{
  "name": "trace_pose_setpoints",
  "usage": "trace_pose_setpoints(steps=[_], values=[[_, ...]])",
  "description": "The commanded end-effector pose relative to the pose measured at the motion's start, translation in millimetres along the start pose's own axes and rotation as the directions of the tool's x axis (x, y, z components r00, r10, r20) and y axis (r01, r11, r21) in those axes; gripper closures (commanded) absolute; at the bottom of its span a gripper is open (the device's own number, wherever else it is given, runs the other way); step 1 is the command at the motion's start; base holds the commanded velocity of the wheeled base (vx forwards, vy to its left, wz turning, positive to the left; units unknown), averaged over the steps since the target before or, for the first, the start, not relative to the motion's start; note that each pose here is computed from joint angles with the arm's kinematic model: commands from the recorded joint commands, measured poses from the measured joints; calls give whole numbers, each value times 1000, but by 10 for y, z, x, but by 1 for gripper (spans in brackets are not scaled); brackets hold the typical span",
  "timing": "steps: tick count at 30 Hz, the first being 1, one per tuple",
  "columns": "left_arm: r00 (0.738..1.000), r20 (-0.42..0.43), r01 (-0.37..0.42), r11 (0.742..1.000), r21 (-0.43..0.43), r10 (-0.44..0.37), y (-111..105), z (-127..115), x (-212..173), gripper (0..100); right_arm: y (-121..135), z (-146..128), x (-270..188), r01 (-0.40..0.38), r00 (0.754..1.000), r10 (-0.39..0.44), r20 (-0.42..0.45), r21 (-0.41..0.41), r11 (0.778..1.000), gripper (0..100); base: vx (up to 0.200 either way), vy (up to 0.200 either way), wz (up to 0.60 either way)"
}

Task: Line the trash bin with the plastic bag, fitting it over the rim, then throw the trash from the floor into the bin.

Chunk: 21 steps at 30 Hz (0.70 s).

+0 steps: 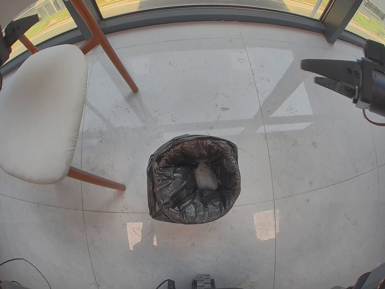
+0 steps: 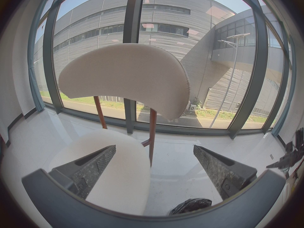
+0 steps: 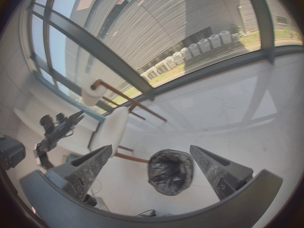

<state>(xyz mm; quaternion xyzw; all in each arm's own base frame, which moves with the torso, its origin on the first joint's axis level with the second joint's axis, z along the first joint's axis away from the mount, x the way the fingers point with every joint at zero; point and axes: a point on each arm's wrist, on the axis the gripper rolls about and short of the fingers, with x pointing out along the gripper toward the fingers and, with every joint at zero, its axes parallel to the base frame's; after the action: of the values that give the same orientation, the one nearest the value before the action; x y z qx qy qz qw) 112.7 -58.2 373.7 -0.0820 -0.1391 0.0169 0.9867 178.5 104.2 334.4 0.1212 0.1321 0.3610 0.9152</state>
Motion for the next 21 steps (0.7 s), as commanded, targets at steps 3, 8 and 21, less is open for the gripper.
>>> trace_pose_setpoints(steps=[3,8,21], values=[[996,-18,-91,996,1,91,452,-169,-625,0,66,-158,-1012,276,944,-276,181,28,961,0,0,0,0],[964,-26,-264,964,13,265,761,-467,-1030,0,96,-543,-1454,412,877,-409,252,43,910,0,0,0,0],[887,3,-460,885,-70,461,1064,-648,-1433,0,-19,-1784,-1863,738,599,-750,282,169,653,0,0,0,0]])
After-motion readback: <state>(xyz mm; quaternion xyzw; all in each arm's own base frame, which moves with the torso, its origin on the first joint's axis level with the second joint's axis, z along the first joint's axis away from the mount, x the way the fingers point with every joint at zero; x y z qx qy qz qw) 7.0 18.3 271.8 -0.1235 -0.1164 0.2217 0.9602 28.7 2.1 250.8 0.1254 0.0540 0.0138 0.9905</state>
